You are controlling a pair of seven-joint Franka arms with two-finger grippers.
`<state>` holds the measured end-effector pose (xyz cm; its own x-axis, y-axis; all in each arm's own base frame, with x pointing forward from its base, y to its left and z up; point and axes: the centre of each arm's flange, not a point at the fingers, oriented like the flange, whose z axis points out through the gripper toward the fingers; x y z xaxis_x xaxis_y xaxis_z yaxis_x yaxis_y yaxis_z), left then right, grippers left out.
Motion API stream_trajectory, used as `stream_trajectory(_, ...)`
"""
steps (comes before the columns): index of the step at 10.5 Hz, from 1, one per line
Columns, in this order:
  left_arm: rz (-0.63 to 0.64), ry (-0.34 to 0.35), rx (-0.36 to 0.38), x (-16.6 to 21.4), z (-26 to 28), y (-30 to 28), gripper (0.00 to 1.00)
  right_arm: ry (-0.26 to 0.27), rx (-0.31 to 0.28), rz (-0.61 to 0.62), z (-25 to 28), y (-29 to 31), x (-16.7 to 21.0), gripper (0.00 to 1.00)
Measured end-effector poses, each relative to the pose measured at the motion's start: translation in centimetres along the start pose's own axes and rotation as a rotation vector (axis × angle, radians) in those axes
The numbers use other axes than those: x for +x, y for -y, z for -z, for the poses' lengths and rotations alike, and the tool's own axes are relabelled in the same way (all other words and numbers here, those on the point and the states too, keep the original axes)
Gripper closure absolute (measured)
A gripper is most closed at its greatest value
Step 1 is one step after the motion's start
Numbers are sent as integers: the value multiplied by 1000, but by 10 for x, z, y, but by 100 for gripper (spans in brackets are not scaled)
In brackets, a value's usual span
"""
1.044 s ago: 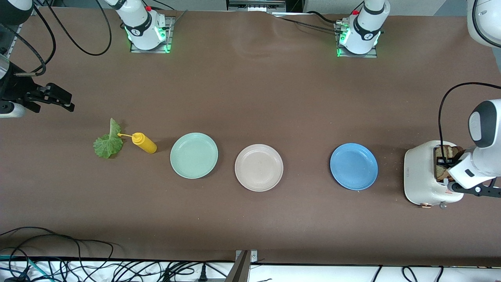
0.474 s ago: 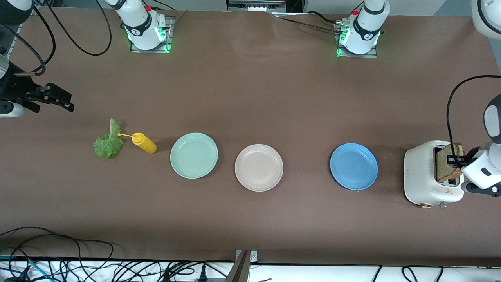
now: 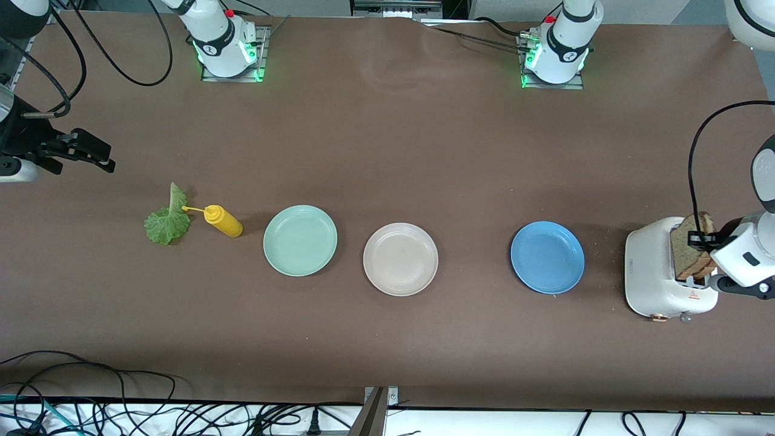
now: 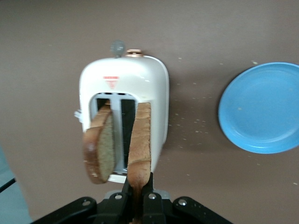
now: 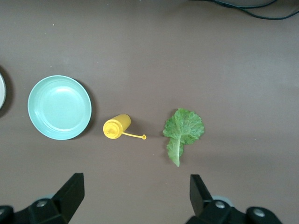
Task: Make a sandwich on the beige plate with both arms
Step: 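Lift the bread slice out of the toaster with the left gripper, then carry the bread slice to the beige plate and release it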
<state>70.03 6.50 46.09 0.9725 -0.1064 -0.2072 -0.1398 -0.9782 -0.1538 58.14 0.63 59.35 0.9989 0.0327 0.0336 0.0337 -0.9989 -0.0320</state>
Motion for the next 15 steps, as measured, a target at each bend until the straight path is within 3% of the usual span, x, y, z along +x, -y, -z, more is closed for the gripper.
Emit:
stream_trajectory(7,20,-6,-495,7,-5,-48,91,3,31,-15,-1,-3,0,0)
stream_trajectory(9,19,31,-621,18,-28,-66,91,4,32,-18,-1,-5,0,0)
stream_trajectory(13,21,127,-776,32,-79,-98,91,10,35,-19,-1,-5,-1,0)
stream_trajectory(15,15,167,-893,38,-94,-129,91,17,36,-19,-2,-5,-2,0)
